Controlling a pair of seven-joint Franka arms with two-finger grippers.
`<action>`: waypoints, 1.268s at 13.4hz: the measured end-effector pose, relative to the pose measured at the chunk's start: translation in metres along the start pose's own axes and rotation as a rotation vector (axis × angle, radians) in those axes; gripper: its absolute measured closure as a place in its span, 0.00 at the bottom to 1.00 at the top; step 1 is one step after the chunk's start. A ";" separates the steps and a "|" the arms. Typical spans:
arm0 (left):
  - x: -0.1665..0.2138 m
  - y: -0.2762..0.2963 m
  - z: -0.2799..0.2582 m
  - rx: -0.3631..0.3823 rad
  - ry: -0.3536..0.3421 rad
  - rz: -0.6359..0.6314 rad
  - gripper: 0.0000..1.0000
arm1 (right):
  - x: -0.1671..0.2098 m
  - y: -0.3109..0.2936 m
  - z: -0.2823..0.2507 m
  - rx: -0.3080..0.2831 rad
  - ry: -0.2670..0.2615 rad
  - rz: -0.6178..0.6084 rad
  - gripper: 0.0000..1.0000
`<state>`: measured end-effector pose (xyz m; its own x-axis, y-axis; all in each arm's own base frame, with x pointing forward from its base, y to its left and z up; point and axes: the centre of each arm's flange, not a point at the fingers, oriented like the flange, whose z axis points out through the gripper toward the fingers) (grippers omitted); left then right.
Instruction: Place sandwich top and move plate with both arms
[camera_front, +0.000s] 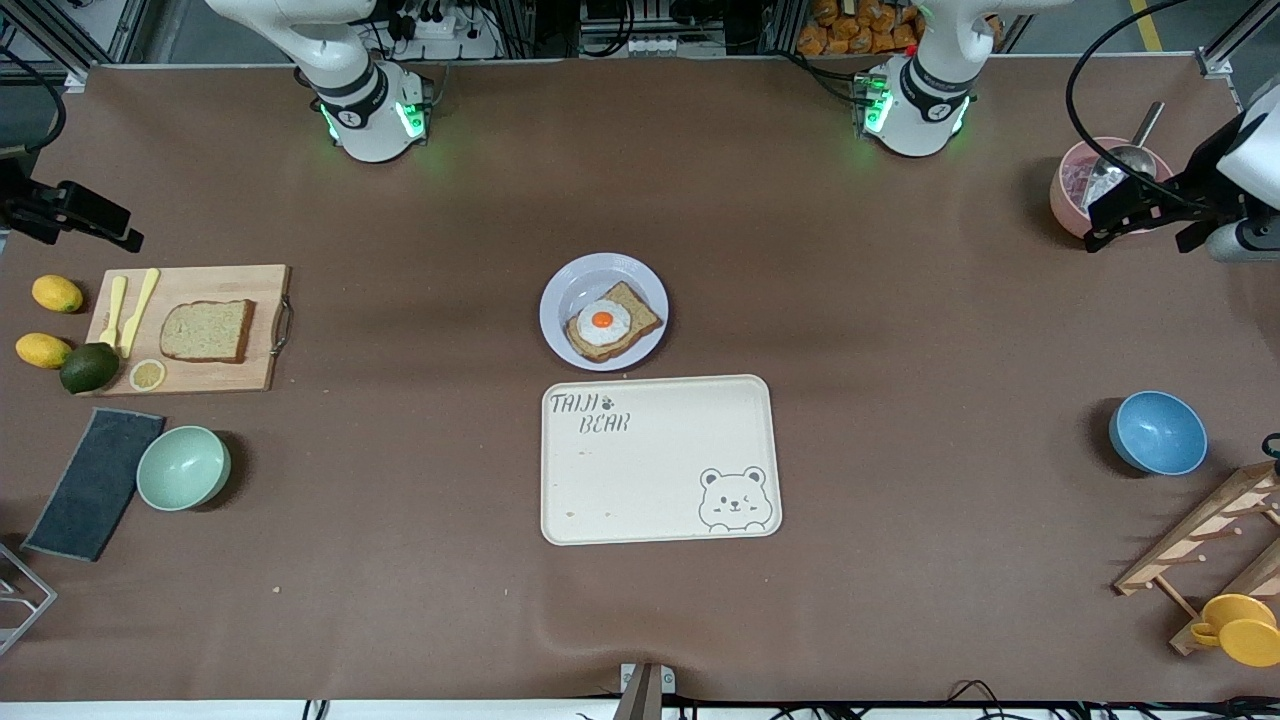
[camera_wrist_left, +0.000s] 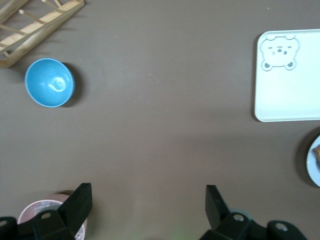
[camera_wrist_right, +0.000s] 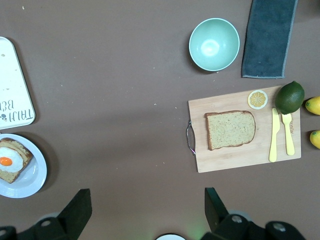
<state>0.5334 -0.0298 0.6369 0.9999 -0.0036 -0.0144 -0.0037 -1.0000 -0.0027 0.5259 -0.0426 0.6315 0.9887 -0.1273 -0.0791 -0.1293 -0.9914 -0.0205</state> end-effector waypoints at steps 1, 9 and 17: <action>0.001 0.000 0.000 0.002 -0.013 0.000 0.00 | 0.000 0.001 0.001 0.000 -0.004 0.001 0.00; 0.005 -0.004 0.008 0.003 -0.047 -0.008 0.00 | 0.012 0.019 0.099 -0.004 -0.123 0.036 0.00; 0.008 -0.003 0.013 0.004 -0.057 -0.006 0.00 | 0.010 0.060 0.197 -0.073 -0.125 0.078 0.00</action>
<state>0.5416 -0.0268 0.6236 0.9974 0.0023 -0.0716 0.0018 -1.0000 -0.0067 0.5131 -0.0977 0.4336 0.9582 -0.2037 -0.2012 -0.1949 -0.9788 0.0629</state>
